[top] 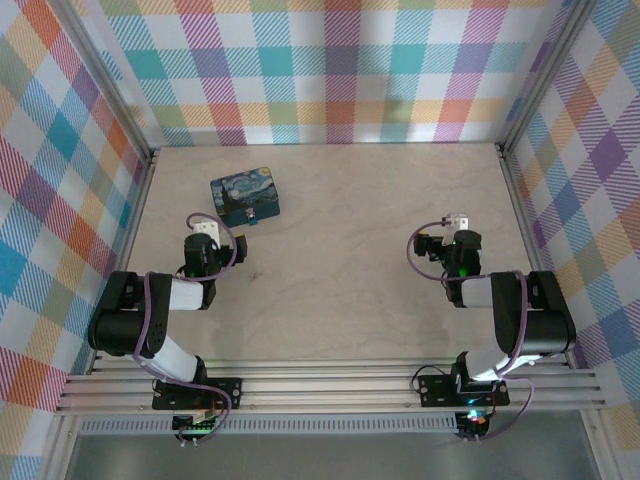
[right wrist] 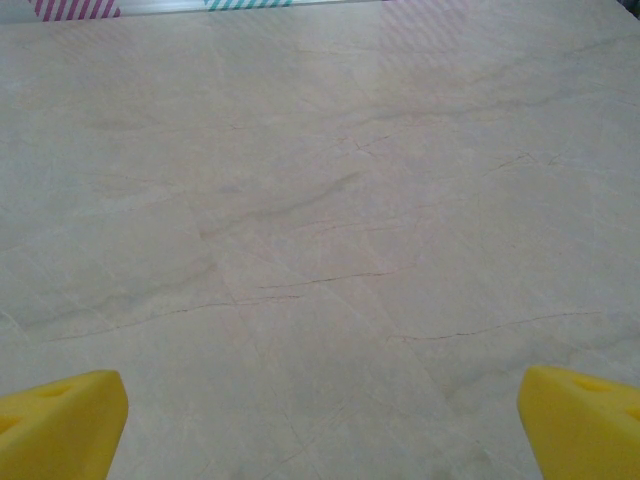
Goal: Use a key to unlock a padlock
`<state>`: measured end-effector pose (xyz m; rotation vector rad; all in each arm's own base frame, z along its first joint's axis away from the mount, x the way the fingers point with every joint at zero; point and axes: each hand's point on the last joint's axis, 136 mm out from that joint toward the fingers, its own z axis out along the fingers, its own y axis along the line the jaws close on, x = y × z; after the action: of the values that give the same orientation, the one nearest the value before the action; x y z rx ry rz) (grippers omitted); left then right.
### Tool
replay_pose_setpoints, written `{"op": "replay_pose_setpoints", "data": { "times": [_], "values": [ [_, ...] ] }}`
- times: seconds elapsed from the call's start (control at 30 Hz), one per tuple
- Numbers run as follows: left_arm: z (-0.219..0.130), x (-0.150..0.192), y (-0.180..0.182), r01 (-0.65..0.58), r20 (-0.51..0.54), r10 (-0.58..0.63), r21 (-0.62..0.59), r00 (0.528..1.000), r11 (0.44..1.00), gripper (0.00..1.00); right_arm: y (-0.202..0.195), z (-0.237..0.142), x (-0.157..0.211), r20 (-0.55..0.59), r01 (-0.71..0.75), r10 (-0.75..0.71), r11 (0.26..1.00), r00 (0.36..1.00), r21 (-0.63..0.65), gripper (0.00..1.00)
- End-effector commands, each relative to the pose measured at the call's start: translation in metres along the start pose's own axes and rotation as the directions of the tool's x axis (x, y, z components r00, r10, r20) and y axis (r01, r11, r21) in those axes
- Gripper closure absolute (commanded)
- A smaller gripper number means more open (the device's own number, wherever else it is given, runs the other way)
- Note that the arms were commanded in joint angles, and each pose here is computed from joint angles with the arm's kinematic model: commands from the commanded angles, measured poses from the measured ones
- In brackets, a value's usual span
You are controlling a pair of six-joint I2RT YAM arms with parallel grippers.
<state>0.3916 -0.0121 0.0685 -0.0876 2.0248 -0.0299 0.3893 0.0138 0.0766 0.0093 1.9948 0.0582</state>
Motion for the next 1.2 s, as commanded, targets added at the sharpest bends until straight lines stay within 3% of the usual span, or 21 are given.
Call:
{"op": "replay_pose_setpoints", "data": {
  "times": [0.0, 0.8, 1.03, 1.17],
  "values": [
    [0.003, -0.012, -0.004, -0.014, 0.029, 0.014, 0.013, 0.999, 1.000, 0.00, 0.001, 0.001, -0.017, 0.054, -0.012, 0.012, 1.000, 0.998, -0.015, 0.00],
    [0.002, -0.014, -0.006, -0.016, 0.025, 0.015, 0.028, 1.000, 0.999, 0.00, 0.001, 0.001, -0.017, 0.053, -0.012, 0.013, 1.000, 0.999, -0.015, 0.00],
    [0.006, -0.028, -0.003, -0.015, -0.082, 0.014, -0.012, 0.997, 1.000, 0.00, 0.001, 0.001, -0.018, 0.055, -0.012, 0.013, 1.000, 0.998, -0.016, 0.00],
    [0.002, -0.040, 0.000, 0.003, -0.084, -0.005, -0.030, 0.996, 1.000, 0.00, 0.001, 0.001, -0.017, 0.055, -0.012, 0.013, 1.000, 0.998, -0.015, 0.00]
  ]
}}
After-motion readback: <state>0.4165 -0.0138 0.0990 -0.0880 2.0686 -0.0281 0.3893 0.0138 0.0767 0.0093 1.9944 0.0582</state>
